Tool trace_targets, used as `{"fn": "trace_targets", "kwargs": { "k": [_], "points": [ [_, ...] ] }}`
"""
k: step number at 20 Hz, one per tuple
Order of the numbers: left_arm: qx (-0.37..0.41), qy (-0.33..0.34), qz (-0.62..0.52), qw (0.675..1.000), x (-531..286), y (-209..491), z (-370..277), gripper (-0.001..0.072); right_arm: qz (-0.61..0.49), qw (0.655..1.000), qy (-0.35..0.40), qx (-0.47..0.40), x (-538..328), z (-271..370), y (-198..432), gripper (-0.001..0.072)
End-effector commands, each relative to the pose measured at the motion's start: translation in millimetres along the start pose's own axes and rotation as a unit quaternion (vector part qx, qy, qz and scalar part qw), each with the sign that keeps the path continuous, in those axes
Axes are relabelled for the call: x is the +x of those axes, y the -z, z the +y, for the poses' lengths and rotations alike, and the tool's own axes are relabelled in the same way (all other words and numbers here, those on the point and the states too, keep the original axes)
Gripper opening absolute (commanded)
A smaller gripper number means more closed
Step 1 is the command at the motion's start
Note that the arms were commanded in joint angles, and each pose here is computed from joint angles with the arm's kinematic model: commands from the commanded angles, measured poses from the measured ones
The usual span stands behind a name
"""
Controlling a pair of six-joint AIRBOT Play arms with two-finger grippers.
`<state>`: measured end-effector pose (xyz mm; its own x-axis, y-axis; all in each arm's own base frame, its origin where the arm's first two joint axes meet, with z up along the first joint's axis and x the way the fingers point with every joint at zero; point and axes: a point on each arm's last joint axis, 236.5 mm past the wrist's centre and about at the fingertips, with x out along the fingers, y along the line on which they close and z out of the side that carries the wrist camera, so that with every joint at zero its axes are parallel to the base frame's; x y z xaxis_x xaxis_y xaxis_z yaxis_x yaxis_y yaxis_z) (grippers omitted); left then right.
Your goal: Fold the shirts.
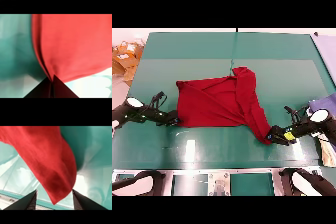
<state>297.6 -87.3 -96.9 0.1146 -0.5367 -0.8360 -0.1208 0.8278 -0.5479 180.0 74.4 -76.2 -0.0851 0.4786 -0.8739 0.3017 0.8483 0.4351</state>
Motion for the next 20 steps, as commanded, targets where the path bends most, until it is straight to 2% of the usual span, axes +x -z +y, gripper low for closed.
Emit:
{"fn": "trace_targets", "kwargs": {
  "k": [1, 5, 6, 7, 8, 9, 10, 12, 15, 17, 20],
  "points": [
    [0.012, 0.023, 0.005, 1.000, -6, -2, -14, 0.0021, -0.006, 1.000, 0.005, -0.009, 6, 2, -2, 0.0509],
    [0.020, 0.024, 0.026, 0.999, -9, 7, -16, 0.0021, 0.009, 1.000, 0.009, -0.001, 13, -3, 1, 0.0479],
    [0.022, 0.022, 0.032, 0.999, -9, 9, -15, 0.0021, 0.016, 1.000, 0.009, 0.003, 16, -4, 3, 0.0404],
    [0.022, 0.023, 0.035, 0.999, -9, 11, -16, 0.0021, 0.023, 1.000, 0.011, 0.006, 19, -6, 5, 0.0291],
    [0.023, 0.025, 0.038, 0.999, -10, 12, -17, 0.0021, 0.027, 1.000, 0.012, 0.008, 20, -8, 6, 0.0130],
    [0.028, 0.030, 0.044, 0.998, -13, 13, -21, 0.0020, 0.026, 1.000, 0.009, 0.008, 20, -6, 5, 0.0037],
    [0.042, 0.036, 0.048, 0.997, -22, 11, -29, 0.0020, 0.022, 1.000, -0.006, 0.003, 16, 3, 1, 0.0016],
    [0.089, 0.043, 0.020, 0.995, -59, -7, -57, 0.0020, 0.004, 0.996, -0.087, -0.030, -11, 54, -10, 0.0015],
    [0.187, 0.038, -0.107, 0.976, -167, -47, -132, 0.0020, -0.130, 0.954, -0.236, -0.131, -128, 169, -46, 0.0015],
    [0.271, 0.026, -0.240, 0.932, -272, -61, -201, 0.0020, -0.254, 0.900, -0.296, -0.195, -238, 227, -57, 0.0015],
    [0.357, 0.009, -0.428, 0.830, -421, -37, -292, 0.0020, -0.457, 0.805, -0.310, -0.215, -404, 259, -55, 0.0015]
  ]
}}
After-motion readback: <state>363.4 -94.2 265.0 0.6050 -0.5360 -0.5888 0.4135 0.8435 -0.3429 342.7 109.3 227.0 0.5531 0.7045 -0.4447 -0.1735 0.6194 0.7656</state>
